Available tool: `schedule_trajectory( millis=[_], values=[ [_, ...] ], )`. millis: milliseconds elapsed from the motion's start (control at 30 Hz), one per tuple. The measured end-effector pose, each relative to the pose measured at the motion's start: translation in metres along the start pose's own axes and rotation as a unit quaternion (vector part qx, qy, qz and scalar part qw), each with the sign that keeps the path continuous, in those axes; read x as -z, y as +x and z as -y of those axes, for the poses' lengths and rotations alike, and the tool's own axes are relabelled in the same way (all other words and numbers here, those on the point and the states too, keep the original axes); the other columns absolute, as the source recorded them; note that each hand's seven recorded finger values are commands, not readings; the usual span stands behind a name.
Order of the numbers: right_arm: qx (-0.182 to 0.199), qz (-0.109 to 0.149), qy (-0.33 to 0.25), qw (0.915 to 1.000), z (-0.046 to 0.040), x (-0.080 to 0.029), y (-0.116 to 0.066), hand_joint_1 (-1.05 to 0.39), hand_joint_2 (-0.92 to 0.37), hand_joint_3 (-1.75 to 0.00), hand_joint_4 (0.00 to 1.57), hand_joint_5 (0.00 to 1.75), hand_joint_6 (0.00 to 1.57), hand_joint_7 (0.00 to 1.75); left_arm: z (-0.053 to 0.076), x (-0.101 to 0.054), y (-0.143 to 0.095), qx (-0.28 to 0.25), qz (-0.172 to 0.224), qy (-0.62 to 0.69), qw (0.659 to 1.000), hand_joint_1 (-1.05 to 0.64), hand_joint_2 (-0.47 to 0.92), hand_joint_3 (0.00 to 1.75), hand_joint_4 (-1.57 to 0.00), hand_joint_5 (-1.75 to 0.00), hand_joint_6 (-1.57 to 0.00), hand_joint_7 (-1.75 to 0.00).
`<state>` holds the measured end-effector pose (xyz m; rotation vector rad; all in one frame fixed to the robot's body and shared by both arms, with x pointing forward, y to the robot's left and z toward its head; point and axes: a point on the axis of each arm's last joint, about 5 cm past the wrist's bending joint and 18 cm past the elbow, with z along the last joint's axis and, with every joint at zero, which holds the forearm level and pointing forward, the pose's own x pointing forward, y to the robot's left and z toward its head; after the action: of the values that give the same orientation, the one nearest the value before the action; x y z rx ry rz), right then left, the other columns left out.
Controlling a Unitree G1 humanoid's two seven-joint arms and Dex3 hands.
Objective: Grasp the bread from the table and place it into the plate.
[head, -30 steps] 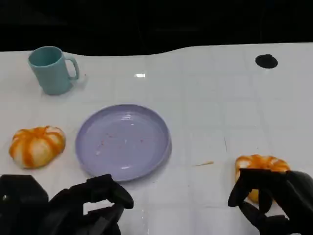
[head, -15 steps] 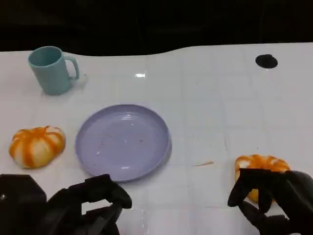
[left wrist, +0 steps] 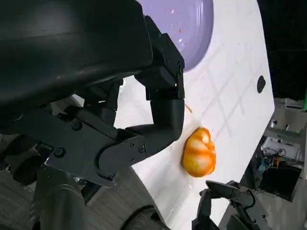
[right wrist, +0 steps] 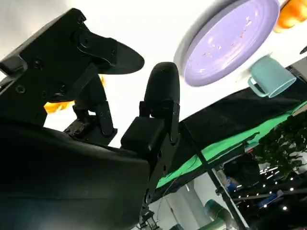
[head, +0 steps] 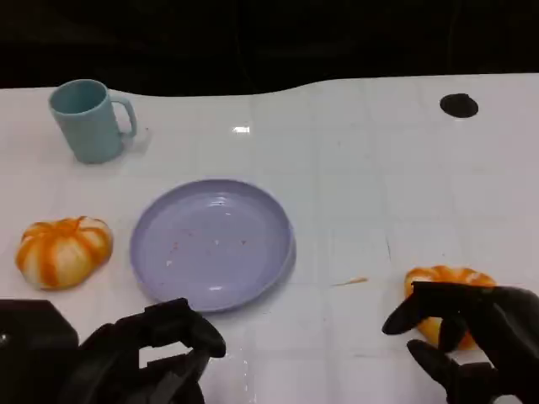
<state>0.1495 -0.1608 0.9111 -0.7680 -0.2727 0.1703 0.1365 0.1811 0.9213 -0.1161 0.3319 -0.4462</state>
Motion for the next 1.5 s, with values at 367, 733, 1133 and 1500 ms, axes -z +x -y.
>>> schedule_trajectory(
  millis=[367,733,1133,1500],
  values=[
    [0.004,-0.005,-0.1,0.9949,0.0108,-0.005,0.001,-0.4,-0.69,-0.27,0.55,0.81,0.73,0.17,0.0,0.0,0.0,-0.001,0.0,0.001,1.0,-0.33,0.78,0.78,-0.68,-1.75,-0.61,-1.44],
    [-0.031,-0.026,-0.197,0.9795,0.0252,-0.015,0.001,-0.5,-0.82,-0.04,0.15,0.58,0.44,0.0,0.0,0.0,0.0,0.0,0.0,0.001,1.0,-0.33,0.78,0.78,-0.68,-1.75,-0.61,-1.44],
    [-0.096,-0.074,-0.245,0.9619,0.0346,-0.021,0.004,-0.54,-0.82,0.0,0.0,0.51,0.31,0.01,0.002,0.0,0.001,0.005,-0.002,0.0,1.0,-0.35,0.79,0.76,-0.67,-1.75,-0.61,-1.44],
    [-0.146,-0.1,-0.274,0.9454,0.0229,-0.009,0.019,-0.54,-0.87,-0.01,0.07,0.43,0.36,0.01,0.003,-0.001,0.001,0.007,-0.001,0.001,1.0,-0.34,0.79,0.75,-0.67,-1.75,-0.61,-1.44]
  ],
)
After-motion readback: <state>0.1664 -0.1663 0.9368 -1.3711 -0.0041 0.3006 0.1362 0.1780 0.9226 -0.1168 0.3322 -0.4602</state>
